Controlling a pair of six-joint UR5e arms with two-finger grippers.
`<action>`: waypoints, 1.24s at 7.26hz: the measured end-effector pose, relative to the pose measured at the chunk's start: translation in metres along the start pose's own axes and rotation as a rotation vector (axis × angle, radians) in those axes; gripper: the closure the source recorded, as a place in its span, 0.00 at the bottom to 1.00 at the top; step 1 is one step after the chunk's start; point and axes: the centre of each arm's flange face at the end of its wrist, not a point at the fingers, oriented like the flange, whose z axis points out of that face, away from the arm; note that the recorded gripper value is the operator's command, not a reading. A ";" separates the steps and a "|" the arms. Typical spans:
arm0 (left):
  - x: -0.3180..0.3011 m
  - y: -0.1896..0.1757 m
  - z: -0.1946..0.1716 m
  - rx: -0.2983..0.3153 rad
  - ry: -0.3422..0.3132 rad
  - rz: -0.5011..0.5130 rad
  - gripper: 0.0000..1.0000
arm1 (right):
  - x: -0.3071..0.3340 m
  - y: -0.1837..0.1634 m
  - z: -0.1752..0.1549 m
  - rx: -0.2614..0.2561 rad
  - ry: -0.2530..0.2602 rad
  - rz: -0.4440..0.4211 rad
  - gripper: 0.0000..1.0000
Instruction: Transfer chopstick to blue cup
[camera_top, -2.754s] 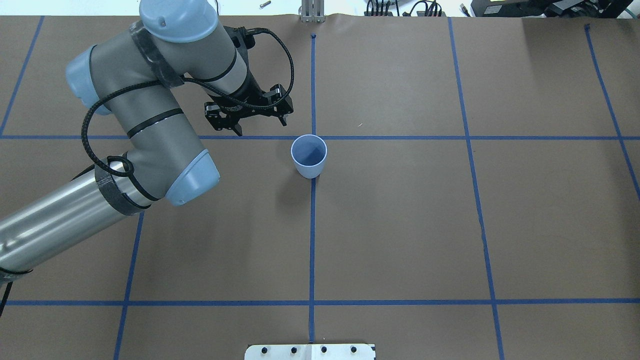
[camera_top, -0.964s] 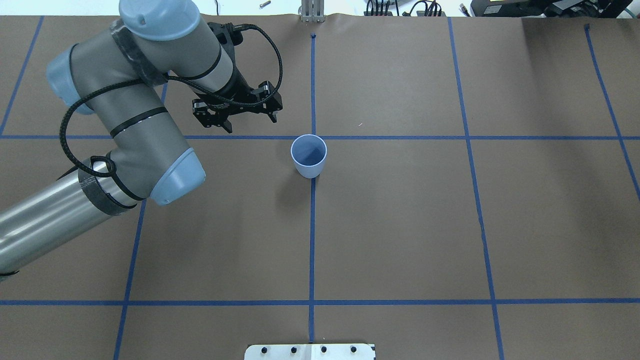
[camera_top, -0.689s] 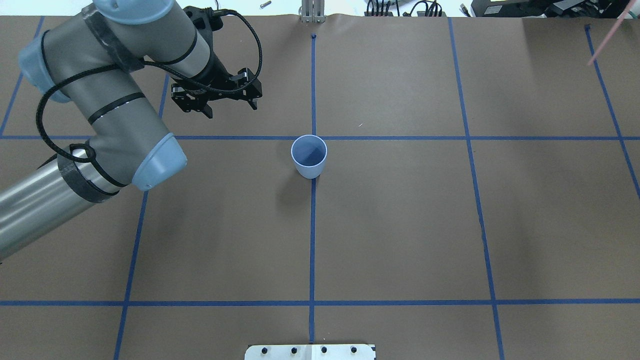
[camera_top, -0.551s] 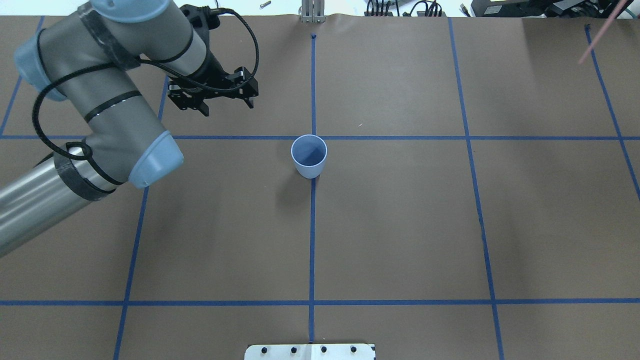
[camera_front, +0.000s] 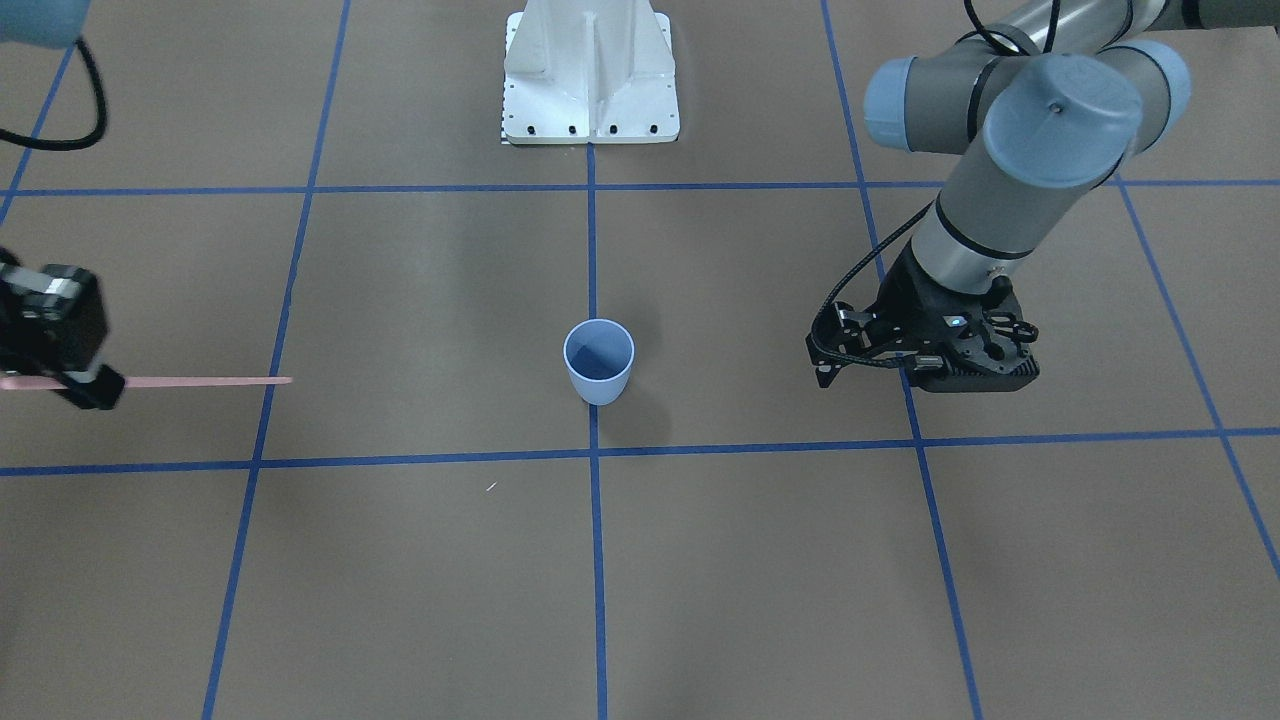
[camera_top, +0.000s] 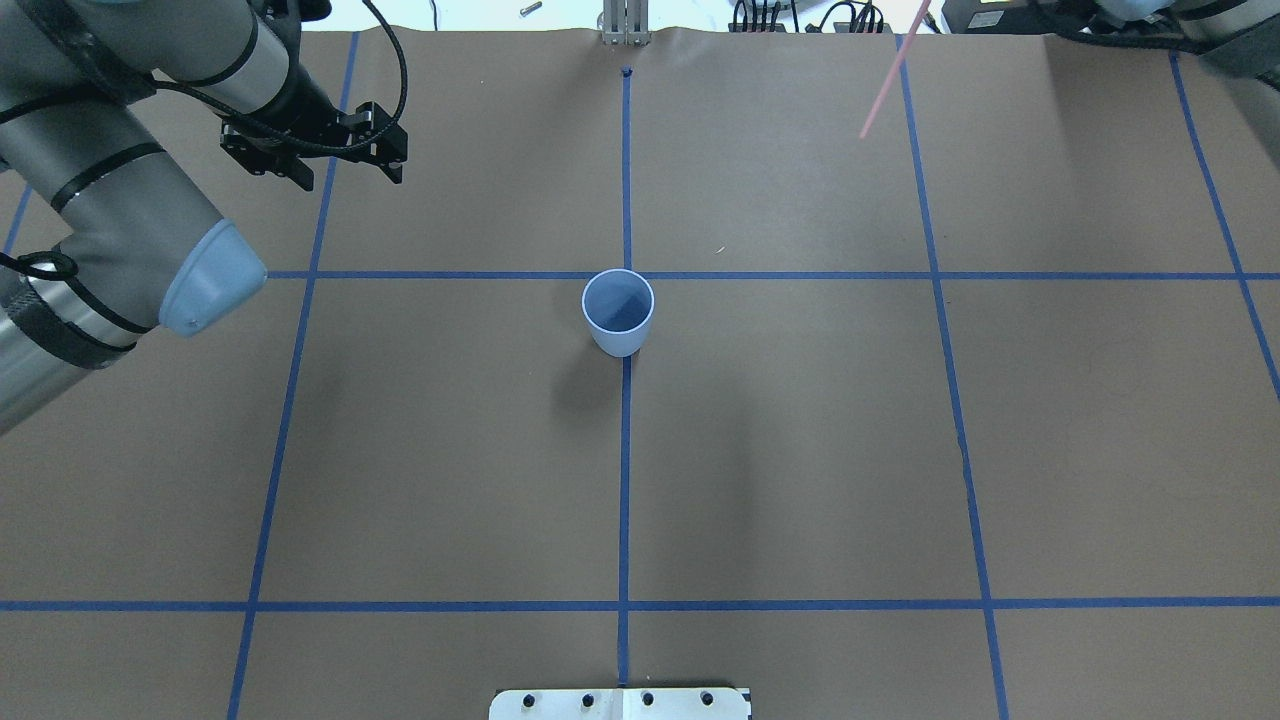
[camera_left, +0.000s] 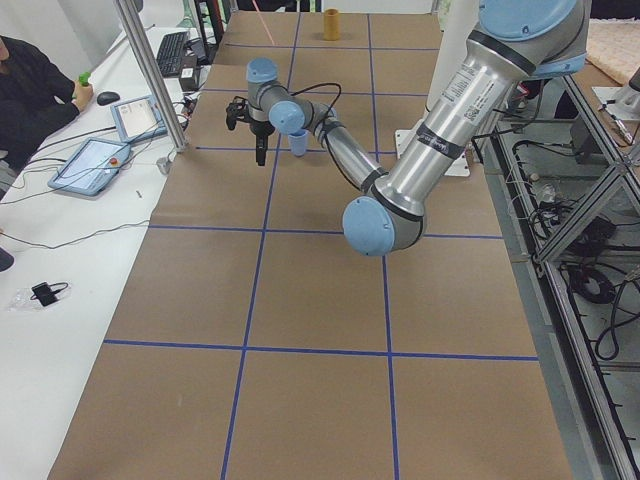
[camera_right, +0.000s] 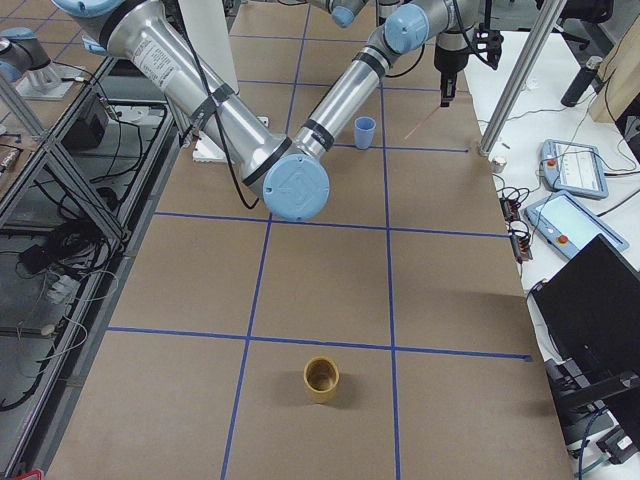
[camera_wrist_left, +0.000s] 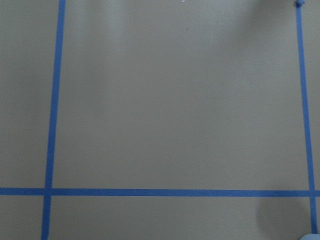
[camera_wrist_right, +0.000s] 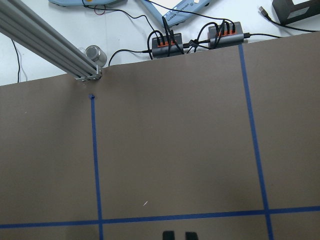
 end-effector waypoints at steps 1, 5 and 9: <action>-0.013 -0.002 -0.001 -0.008 -0.003 0.007 0.02 | -0.037 0.018 0.014 -0.001 0.006 -0.003 1.00; -0.092 -0.023 -0.011 -0.041 -0.014 0.070 0.02 | -0.147 0.078 0.088 0.038 0.015 -0.041 1.00; -0.142 -0.039 -0.013 -0.062 -0.029 0.099 0.02 | -0.194 0.111 0.132 0.055 0.027 -0.095 1.00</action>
